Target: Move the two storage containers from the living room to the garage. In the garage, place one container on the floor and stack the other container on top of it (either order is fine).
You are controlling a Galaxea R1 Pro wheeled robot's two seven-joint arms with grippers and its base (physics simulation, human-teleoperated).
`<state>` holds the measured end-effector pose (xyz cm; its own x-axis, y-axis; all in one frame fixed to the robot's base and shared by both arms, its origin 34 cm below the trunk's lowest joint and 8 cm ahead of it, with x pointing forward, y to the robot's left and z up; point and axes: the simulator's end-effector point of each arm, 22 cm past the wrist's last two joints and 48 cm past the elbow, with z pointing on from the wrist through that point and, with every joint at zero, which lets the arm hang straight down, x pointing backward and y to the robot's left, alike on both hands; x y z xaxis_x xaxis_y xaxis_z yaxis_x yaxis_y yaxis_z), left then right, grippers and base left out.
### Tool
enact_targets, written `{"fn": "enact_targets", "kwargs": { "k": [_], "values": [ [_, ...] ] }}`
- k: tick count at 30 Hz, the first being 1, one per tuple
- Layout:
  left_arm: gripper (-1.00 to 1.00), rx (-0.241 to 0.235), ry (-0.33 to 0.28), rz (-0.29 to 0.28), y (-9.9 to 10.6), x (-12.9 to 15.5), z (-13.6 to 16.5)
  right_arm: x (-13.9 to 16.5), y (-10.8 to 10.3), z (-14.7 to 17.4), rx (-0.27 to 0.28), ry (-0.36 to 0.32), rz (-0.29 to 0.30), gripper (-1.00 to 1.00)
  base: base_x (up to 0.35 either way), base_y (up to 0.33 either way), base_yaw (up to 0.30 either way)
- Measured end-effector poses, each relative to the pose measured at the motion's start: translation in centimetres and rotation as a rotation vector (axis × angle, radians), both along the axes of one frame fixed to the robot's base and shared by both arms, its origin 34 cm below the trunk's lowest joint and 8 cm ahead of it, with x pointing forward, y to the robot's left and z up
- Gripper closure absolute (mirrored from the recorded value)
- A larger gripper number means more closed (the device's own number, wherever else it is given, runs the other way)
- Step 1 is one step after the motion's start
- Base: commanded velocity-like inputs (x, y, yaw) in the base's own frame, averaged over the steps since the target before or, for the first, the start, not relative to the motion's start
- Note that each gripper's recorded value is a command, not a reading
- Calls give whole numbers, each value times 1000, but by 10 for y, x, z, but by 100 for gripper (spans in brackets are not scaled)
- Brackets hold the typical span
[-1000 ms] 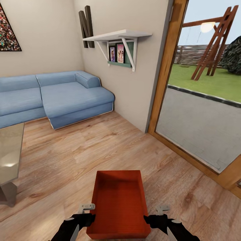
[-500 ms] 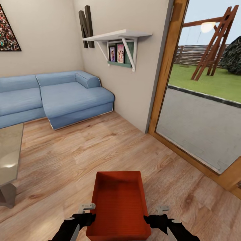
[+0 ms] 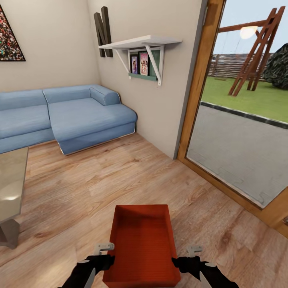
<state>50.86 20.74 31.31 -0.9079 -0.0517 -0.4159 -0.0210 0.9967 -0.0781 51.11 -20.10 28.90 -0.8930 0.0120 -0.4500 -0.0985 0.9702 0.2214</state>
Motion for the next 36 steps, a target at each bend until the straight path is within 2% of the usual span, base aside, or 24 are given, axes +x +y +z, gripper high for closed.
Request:
{"fn": "enact_targets", "kwargs": {
  "k": [6,16,36],
  "values": [
    [-100,-3,1,-1,-2,0,0,0,0,0,0,0,0,-100,0,0,0],
    [-100,-2,4,-1,-2,-6,-22,-5,0,-22,0,0,0,-100,0,0,0],
    [-100,7,12,-3,2,-8,-23,-5,0,-22,0,0,0,-100,0,0,0]
  ]
}}
